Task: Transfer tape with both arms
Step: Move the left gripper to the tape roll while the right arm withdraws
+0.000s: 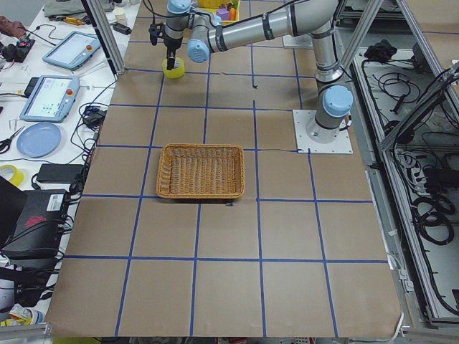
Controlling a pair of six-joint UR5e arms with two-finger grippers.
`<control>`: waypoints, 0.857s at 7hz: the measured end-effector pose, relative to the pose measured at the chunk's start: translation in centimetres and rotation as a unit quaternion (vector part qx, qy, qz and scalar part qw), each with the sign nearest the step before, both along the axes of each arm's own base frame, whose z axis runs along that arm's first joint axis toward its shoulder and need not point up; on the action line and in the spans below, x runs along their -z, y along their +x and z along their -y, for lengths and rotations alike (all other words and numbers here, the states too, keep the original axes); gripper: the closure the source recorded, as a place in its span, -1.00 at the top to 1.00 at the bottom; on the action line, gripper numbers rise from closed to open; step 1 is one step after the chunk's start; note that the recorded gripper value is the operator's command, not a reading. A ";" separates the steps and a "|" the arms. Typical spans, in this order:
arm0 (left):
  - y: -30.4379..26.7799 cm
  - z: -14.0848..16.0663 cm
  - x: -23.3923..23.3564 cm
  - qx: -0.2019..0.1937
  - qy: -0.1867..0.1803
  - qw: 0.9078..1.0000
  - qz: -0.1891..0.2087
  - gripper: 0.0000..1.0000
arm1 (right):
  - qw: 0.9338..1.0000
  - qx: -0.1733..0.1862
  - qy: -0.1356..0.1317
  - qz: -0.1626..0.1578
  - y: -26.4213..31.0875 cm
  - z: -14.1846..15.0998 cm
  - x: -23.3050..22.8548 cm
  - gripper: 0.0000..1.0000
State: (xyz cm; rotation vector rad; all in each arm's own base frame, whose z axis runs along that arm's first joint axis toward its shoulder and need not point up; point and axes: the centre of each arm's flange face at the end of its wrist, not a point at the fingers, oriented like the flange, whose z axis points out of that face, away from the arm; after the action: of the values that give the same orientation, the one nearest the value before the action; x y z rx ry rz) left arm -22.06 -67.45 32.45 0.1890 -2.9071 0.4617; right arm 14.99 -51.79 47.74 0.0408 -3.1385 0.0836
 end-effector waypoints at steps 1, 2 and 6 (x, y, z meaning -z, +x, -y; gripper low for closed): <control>-2.3 0.7 3.0 -0.002 -0.001 1.000 -0.007 1.00 | 1.000 -0.002 -0.008 0.001 0.1 -0.1 -0.3 1.00; -4.3 0.8 5.6 -0.002 0.001 1.000 -0.013 1.00 | 1.000 -0.005 -0.014 0.001 0.2 0.0 -0.7 1.00; -7.8 0.9 13.1 0.009 0.021 0.999 -0.031 -0.24 | 1.000 -0.008 -0.029 0.000 0.3 0.5 -2.4 1.00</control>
State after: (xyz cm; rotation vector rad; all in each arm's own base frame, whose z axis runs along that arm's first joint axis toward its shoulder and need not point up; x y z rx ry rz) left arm -29.87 -68.38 19.36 0.1788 -2.8567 0.3857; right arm 15.26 -52.32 50.11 0.0648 -3.1343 0.1743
